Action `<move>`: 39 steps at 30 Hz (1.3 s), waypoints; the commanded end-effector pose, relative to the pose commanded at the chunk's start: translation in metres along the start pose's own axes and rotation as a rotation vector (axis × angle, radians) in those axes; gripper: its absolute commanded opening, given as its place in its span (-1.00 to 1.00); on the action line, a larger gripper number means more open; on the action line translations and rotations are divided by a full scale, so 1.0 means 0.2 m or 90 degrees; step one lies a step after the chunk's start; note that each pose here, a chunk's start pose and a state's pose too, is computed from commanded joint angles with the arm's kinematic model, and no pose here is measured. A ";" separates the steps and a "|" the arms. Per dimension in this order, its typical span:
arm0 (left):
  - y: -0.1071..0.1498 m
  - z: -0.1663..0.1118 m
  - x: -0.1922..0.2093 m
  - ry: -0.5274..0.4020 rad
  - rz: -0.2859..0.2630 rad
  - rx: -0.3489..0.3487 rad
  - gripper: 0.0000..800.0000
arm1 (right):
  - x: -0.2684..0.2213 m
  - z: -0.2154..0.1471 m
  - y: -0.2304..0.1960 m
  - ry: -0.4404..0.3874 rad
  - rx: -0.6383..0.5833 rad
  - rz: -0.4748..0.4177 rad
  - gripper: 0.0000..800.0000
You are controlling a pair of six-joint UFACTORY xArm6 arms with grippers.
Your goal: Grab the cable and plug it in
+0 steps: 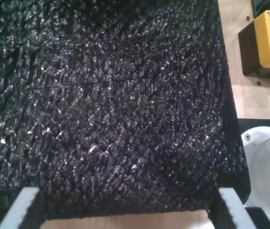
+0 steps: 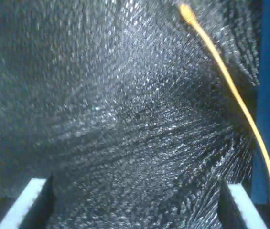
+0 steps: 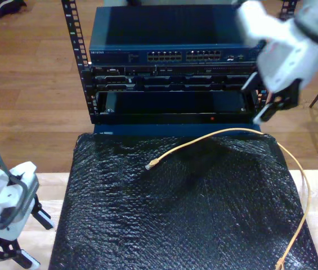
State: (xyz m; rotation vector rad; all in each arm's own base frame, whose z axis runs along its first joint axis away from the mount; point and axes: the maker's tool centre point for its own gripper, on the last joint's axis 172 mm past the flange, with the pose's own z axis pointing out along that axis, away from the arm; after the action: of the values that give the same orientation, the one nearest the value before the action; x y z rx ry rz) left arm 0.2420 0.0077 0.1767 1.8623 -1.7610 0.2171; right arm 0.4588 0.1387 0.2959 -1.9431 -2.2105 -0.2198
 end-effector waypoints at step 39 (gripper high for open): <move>-0.06 0.12 -0.04 -0.017 -0.039 0.000 1.00 | 0.56 1.05 0.35 -0.195 -0.022 -0.186 0.81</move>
State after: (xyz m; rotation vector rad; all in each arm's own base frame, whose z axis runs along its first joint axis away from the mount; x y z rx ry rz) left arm 0.2465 0.0028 0.1488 1.9238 -1.7186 0.1692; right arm 0.5053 0.3058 0.1172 -1.7614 -2.7040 0.0015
